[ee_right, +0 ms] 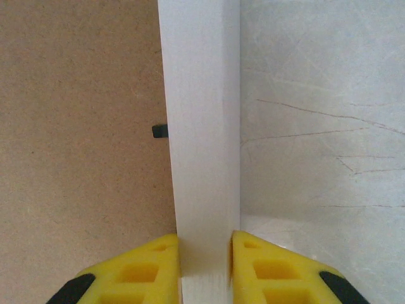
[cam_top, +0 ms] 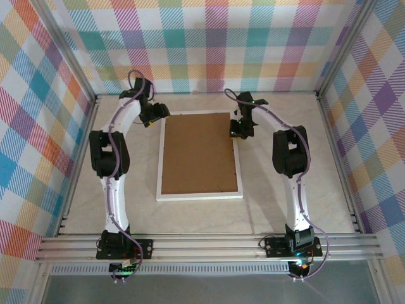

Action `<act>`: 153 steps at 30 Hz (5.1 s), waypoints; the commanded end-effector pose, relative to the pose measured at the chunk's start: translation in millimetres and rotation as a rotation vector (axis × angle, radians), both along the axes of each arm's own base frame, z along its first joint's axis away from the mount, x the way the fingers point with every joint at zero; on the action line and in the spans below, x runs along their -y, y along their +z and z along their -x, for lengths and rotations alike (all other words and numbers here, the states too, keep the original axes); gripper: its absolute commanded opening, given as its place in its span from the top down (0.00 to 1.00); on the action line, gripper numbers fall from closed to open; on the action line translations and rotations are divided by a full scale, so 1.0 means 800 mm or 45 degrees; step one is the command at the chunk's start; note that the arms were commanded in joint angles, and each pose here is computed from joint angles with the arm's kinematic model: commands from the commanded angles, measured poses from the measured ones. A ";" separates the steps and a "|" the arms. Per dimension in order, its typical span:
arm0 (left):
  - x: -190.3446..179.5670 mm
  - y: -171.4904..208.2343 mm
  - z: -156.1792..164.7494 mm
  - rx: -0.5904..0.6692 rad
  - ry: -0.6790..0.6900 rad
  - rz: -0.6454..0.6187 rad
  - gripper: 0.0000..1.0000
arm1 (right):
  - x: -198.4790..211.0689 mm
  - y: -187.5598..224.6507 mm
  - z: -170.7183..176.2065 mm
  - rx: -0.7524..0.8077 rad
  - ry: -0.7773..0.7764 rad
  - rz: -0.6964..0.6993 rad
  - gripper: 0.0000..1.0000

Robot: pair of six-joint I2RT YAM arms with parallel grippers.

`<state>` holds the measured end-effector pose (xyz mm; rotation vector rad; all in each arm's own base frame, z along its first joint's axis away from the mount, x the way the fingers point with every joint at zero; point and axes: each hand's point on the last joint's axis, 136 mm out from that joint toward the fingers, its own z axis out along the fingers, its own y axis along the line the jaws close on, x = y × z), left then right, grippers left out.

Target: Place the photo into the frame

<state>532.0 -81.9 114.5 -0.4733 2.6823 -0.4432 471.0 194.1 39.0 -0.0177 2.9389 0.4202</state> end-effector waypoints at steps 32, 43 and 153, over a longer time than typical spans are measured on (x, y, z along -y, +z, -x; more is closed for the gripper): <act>-0.007 -0.082 0.135 -0.199 0.008 0.020 0.36 | -0.003 -0.018 0.010 -0.027 -0.022 -0.019 0.77; -0.003 -0.100 0.145 -0.252 -0.008 -0.041 0.36 | -0.003 -0.021 0.012 -0.034 -0.021 -0.023 0.77; -0.001 -0.084 0.316 -0.394 -0.095 -0.082 0.39 | -0.008 -0.014 0.016 -0.030 -0.011 -0.023 0.79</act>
